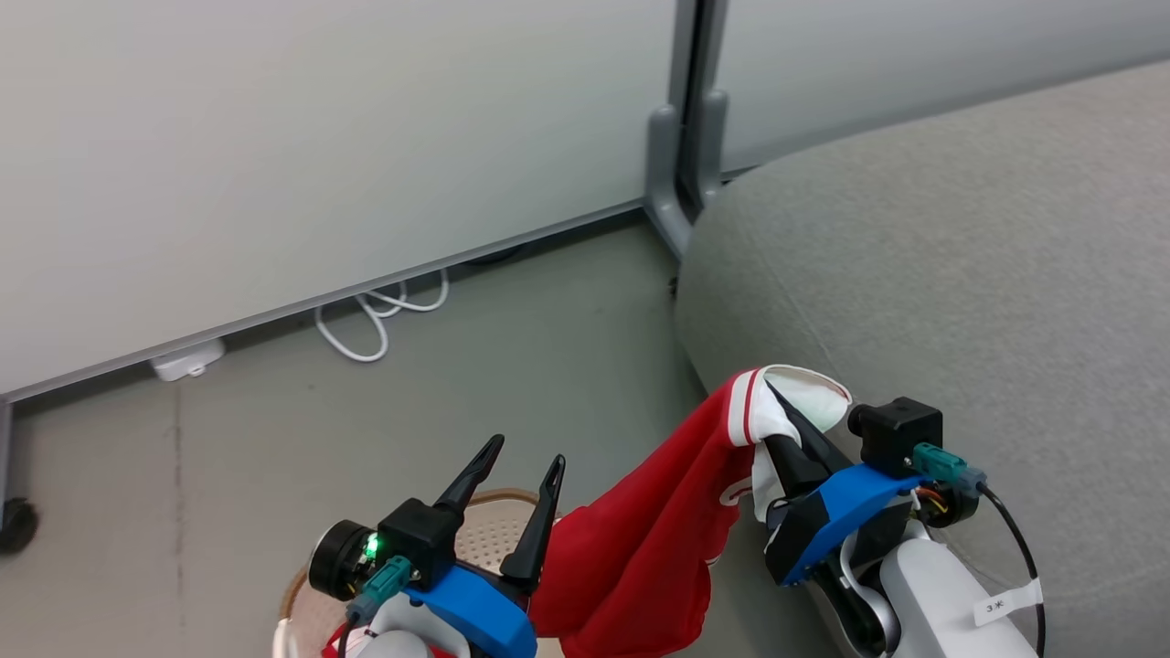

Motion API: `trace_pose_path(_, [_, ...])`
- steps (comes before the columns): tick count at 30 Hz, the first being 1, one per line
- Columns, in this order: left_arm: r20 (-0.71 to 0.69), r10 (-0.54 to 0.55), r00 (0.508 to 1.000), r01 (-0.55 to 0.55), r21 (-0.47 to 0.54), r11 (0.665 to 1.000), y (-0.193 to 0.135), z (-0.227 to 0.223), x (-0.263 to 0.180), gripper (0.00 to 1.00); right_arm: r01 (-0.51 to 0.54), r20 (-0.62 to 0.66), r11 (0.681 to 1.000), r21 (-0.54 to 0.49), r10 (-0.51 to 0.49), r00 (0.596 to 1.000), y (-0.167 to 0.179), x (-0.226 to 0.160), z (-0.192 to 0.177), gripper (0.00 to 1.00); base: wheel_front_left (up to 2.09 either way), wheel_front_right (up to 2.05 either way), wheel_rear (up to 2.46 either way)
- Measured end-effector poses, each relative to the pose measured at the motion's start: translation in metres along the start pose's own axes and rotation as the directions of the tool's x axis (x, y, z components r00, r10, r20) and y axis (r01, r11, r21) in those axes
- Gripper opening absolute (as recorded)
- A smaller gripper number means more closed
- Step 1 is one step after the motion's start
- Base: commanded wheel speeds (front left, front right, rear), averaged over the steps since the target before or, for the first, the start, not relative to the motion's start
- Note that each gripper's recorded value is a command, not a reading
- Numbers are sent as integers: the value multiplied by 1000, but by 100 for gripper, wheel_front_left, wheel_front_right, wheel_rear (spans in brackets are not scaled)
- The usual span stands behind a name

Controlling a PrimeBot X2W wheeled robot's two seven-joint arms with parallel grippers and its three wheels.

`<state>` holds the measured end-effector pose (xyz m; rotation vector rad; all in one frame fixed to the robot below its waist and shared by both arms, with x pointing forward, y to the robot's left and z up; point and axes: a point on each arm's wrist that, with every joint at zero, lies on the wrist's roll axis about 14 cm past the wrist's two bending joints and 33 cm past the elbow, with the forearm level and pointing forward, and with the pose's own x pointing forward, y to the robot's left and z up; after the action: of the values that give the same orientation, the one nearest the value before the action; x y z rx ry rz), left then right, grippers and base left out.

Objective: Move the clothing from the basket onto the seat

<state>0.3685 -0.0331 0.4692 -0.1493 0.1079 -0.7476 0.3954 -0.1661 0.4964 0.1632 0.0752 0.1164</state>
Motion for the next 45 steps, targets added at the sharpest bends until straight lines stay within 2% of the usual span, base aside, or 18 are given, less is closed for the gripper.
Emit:
trace_pose_path(7, [-27,-114,993,114,0,993,-27,-8,23,100,108,16,994,11,-108,994,-36,-19,3,0,0,0,0])
trace_pose_path(17, [-52,-244,968,244,-3,970,-62,-17,44,100,244,29,969,25,-245,969,-76,-53,3,0,0,0,0])
trace_pose_path(23, [-57,-278,959,277,-12,961,-72,-19,48,100,273,30,962,31,-274,961,-84,-62,2,0,0,0,0])
trace_pose_path(34, [-57,-263,963,263,-16,965,-66,-19,47,100,276,21,961,35,-277,961,-87,-57,0,0,0,0,0])
trace_pose_path(40, [-61,-254,965,254,-21,967,-57,-23,49,100,338,84,941,-14,-336,938,-118,-39,39,0,0,0,0])
trace_pose_path(45, [-59,-257,965,256,-21,966,-49,-26,55,100,396,193,915,-79,-376,907,-147,-14,106,0,0,0,0])
